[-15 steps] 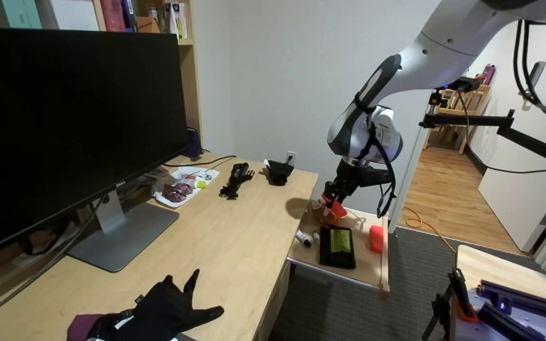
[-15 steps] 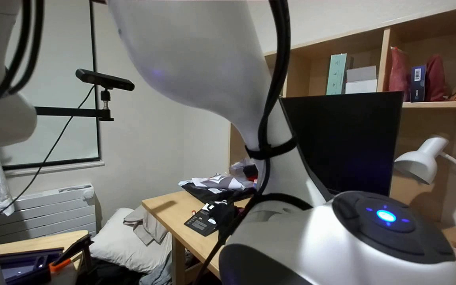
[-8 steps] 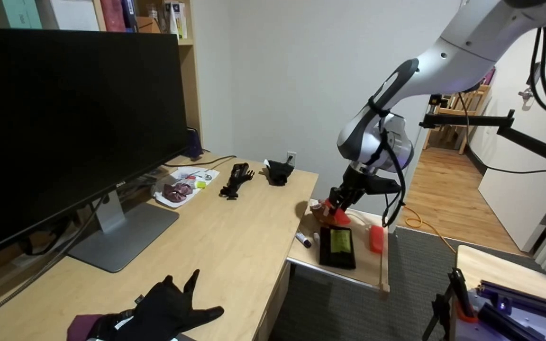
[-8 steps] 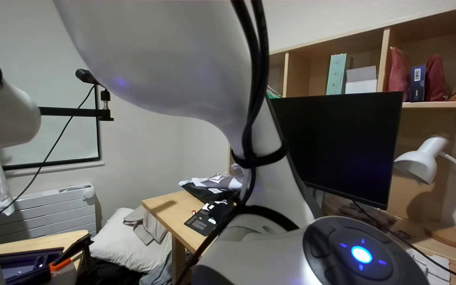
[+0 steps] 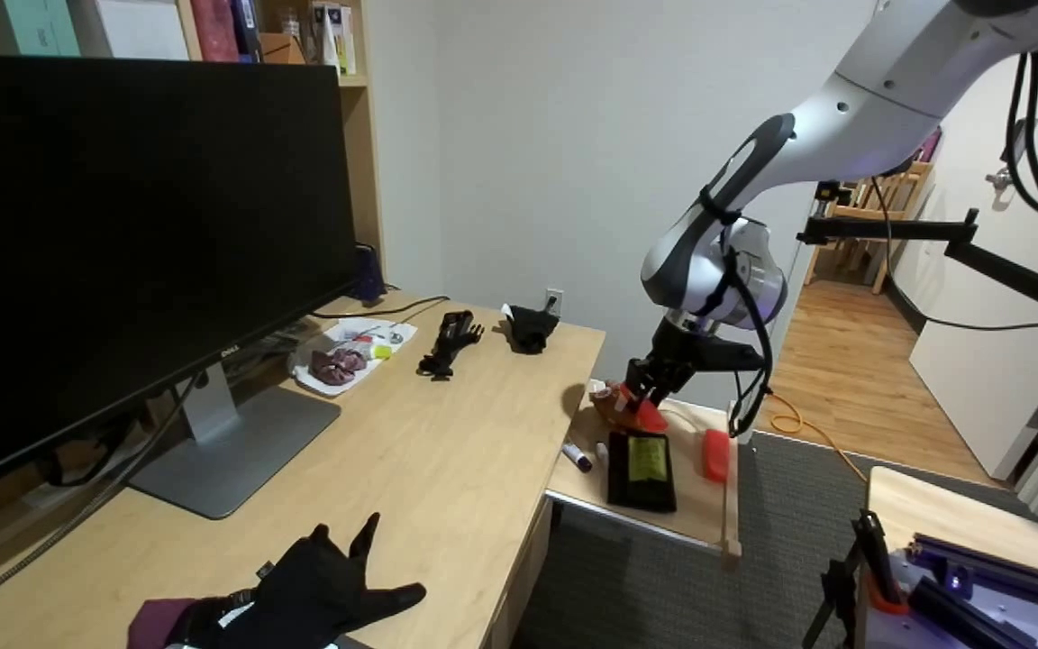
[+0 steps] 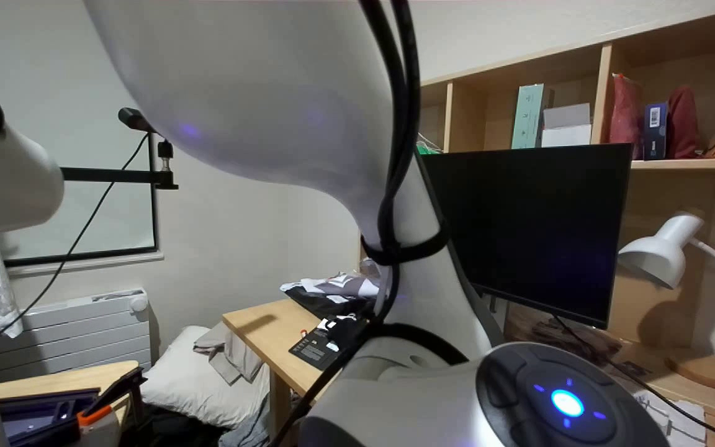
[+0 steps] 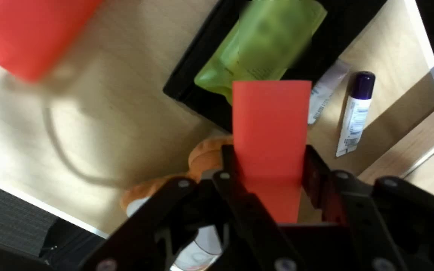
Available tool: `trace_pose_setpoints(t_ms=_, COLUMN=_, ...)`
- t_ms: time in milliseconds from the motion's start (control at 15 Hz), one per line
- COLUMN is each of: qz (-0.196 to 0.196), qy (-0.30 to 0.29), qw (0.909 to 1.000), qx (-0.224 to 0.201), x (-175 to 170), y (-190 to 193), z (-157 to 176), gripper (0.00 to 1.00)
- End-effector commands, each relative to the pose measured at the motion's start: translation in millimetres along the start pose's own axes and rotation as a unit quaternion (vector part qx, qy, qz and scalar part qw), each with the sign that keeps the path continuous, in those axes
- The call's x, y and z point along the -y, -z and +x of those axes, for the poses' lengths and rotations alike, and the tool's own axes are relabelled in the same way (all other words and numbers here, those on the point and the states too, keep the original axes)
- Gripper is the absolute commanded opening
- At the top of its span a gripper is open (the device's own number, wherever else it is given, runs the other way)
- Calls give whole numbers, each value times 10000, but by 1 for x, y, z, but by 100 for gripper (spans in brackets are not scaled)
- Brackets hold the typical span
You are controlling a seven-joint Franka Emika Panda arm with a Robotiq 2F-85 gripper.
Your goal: Move the black gloves to the left then put the orange object in the drawer
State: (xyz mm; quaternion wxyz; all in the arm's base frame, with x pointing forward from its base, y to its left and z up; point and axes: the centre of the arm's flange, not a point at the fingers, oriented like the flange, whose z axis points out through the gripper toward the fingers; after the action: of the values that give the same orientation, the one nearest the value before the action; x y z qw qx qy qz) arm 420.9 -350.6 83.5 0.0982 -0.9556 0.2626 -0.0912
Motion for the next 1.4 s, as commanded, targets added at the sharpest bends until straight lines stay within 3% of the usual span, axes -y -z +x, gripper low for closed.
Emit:
trace_pose_setpoints(t_ms=0, qz=-225, qy=-526, qw=9982, qx=201, x=3, y=10, z=-2, gripper=19)
trace_pose_setpoints(t_ms=133, qz=-342, qy=-805, qw=9961, qx=89, x=-2, y=11, z=-4, gripper=19)
trace_pose_setpoints(t_ms=600, qz=-1326, qy=-1305, qw=9807, qx=603, x=-26, y=-1, z=-11, gripper=19)
trace_pose_setpoints(t_ms=800, qz=-1480, qy=-1479, qw=9735, qx=923, x=-30, y=-12, z=-21, gripper=19)
trace_pose_setpoints(t_ms=1067, qz=-875, qy=-1939, qw=9710, qx=1093, x=-24, y=-36, z=-22, gripper=19)
trace_pose_setpoints(t_ms=1333, qz=-127, qy=-2711, qw=9599, qx=703, x=-21, y=-41, z=-11, gripper=19)
